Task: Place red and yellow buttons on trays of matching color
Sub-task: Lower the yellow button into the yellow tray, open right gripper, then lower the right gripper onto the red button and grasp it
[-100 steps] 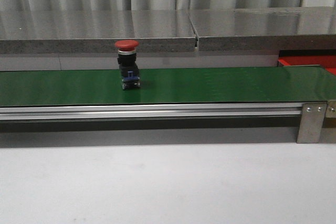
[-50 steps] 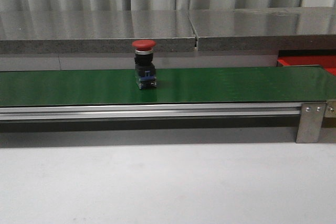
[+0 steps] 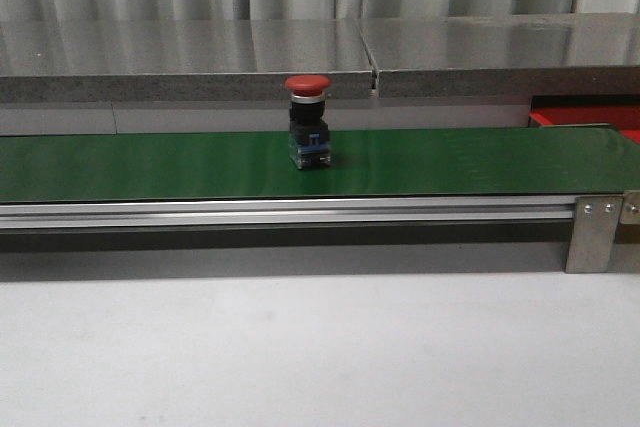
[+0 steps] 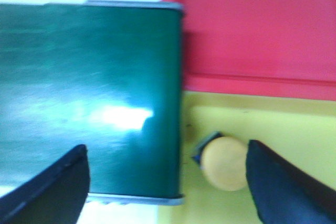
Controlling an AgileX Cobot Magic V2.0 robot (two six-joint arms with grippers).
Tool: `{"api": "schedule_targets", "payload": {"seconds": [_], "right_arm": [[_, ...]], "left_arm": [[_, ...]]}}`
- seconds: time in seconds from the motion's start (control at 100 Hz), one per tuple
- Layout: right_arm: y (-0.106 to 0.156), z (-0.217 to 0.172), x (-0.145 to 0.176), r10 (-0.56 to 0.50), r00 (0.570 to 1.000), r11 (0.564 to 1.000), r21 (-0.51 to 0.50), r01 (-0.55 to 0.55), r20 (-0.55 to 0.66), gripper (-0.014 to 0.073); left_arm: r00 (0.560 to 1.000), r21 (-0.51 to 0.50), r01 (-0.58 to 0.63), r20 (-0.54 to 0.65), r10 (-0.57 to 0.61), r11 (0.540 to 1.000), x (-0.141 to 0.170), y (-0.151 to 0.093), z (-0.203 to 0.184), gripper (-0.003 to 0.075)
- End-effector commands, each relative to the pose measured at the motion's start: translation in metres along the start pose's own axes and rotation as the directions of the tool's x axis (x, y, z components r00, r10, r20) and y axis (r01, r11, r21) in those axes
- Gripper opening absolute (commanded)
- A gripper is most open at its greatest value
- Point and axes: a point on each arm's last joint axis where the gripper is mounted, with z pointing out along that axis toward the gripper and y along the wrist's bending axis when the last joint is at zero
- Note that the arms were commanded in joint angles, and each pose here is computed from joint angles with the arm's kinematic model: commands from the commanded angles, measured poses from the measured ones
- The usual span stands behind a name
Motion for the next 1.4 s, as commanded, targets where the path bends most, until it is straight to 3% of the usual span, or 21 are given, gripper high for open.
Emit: {"api": "schedule_targets", "payload": {"seconds": [0.0, 0.18, 0.44, 0.73, 1.0, 1.26, 1.39], "right_arm": [[0.016, -0.023, -0.015, -0.050, 0.996, 0.998, -0.026, 0.052, 0.072, 0.0657], [0.049, -0.033, -0.028, -0.146, 0.989, 0.984, -0.098, 0.148, 0.034, 0.0655], [0.106, -0.029, -0.041, -0.323, 0.946, 0.926, -0.207, 0.316, -0.003, 0.0655], [0.158, -0.010, -0.051, -0.509, 0.858, 0.829, -0.312, 0.465, -0.074, 0.0655], [0.183, 0.011, -0.062, -0.561, 0.827, 0.788, -0.330, 0.520, -0.038, 0.0655], [0.190, 0.027, -0.073, -0.533, 0.844, 0.799, -0.291, 0.526, 0.062, 0.0652], [0.190, 0.030, -0.075, -0.526, 0.847, 0.803, -0.283, 0.525, 0.076, 0.0530]], "left_arm": [[0.996, 0.011, 0.003, 0.093, -0.004, 1.000, -0.014, -0.001, -0.005, -0.0019], [0.996, 0.011, 0.003, 0.093, -0.004, 1.000, -0.014, -0.001, -0.005, -0.0019], [0.996, 0.011, 0.003, 0.093, -0.004, 1.000, -0.014, -0.001, -0.005, -0.0019], [0.996, 0.011, 0.003, 0.093, -0.004, 1.000, -0.014, -0.001, -0.005, -0.0019], [0.996, 0.011, 0.003, 0.093, -0.004, 1.000, -0.014, -0.001, -0.005, -0.0019], [0.996, 0.011, 0.003, 0.093, -0.004, 1.000, -0.014, -0.001, -0.005, -0.0019], [0.996, 0.011, 0.003, 0.093, -0.004, 1.000, -0.014, -0.001, -0.005, -0.0019]]}}
